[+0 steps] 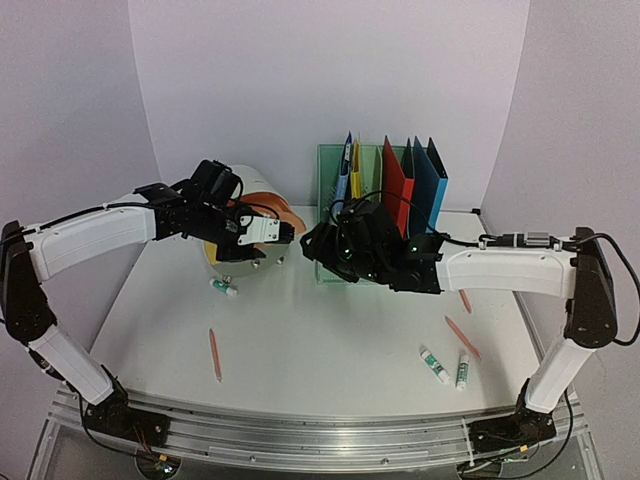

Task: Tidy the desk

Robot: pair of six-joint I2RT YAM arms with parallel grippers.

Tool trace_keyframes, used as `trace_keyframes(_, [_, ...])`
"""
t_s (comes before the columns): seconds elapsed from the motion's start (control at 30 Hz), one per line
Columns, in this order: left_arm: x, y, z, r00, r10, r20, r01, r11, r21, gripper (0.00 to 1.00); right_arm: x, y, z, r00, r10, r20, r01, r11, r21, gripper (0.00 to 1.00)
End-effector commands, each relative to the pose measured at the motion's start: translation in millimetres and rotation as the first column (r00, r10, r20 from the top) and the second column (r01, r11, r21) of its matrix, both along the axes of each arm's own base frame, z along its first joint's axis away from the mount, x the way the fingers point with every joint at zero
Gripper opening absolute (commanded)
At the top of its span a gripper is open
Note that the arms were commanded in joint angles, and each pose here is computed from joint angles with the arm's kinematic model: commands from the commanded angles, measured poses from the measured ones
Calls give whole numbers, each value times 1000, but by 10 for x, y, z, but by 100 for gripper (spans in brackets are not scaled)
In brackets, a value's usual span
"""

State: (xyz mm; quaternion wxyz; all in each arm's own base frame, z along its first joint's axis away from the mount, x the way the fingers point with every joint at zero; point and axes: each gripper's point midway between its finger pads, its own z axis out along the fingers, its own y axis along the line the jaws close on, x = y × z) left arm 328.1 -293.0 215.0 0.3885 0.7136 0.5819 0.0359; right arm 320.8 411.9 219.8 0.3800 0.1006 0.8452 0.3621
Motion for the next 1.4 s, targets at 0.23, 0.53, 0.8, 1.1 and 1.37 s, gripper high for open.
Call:
trace_keyframes(0.23, [343,228,127,990,73,122,-77,997,30,44,15,-50,270,999,-12,45,11,999,39,68])
trace_keyframes(0.53, [599,431,106,981,135,142,-140,990,27,44,28,-30,304,998,-8,56,6,999,37,67])
trace_keyframes(0.8, [782,548,66,969,181,168,-189,982,29,44,17,-44,287,999,-9,50,7,999,37,68])
trace_keyframes(1.1, [776,609,20,969,189,160,-197,980,39,45,25,48,254,999,12,37,-13,999,43,68])
trace_keyframes(1.37, [776,671,12,967,200,156,-209,977,43,45,86,366,236,997,73,23,-75,994,82,67])
